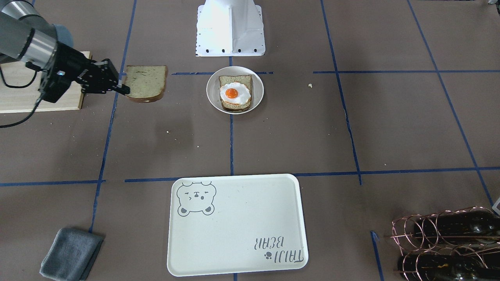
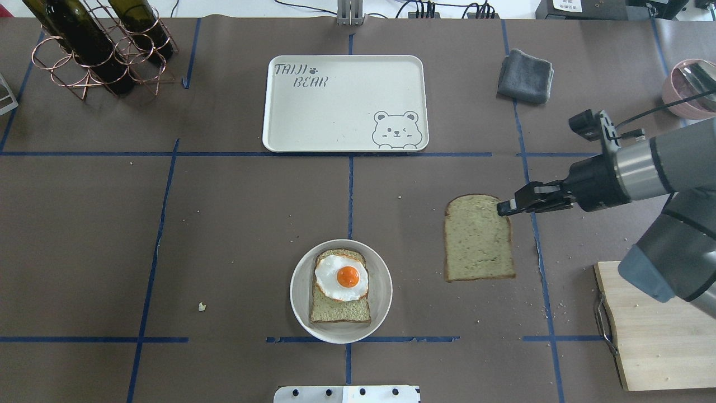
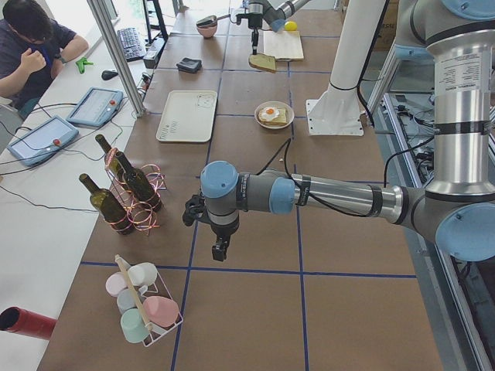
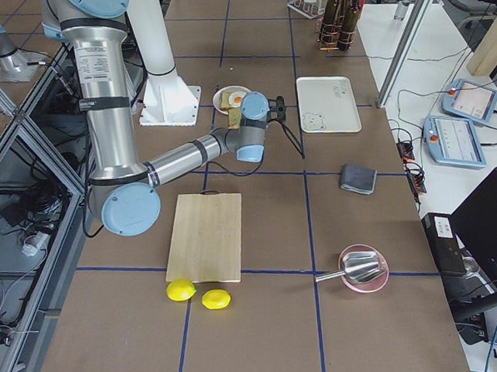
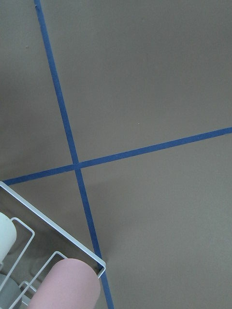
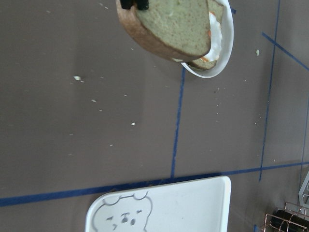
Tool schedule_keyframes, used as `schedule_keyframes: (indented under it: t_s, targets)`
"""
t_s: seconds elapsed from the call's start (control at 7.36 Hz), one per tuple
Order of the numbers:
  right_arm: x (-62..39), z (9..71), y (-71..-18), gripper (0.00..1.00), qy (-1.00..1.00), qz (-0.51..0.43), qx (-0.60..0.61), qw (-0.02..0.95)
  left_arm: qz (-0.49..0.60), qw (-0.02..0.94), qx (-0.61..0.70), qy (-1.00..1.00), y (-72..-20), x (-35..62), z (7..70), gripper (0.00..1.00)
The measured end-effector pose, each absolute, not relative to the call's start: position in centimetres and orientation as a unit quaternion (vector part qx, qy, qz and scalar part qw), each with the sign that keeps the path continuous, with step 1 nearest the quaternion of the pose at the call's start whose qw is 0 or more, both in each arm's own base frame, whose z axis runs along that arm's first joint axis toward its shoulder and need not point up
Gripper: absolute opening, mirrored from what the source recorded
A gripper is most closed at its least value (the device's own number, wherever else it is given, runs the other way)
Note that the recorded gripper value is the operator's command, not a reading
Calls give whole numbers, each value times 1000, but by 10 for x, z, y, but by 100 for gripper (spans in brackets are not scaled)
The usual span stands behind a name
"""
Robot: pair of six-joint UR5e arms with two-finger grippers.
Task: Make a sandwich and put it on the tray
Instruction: 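Carry the bread slice with the right gripper over the egg toast, then lower the bread onto the egg and open the right gripper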
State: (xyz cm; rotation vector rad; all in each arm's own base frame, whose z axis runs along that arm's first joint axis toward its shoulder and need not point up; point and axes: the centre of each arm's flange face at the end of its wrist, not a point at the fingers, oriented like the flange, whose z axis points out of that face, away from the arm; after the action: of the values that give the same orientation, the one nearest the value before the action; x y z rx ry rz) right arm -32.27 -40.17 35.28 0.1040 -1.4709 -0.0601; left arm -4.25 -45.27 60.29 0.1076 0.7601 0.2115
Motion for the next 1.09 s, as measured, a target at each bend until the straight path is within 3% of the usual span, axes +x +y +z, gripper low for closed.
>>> schedule_keyframes:
  t_s: [0.41, 1.09]
  targets:
    - [-437, 280, -367, 0, -669, -9, 67, 740, 102, 922, 51, 370, -452, -43, 604, 100]
    - [-521, 271, -311, 0, -659, -2, 87, 748, 97, 923, 46, 370, -450, -45, 609, 100]
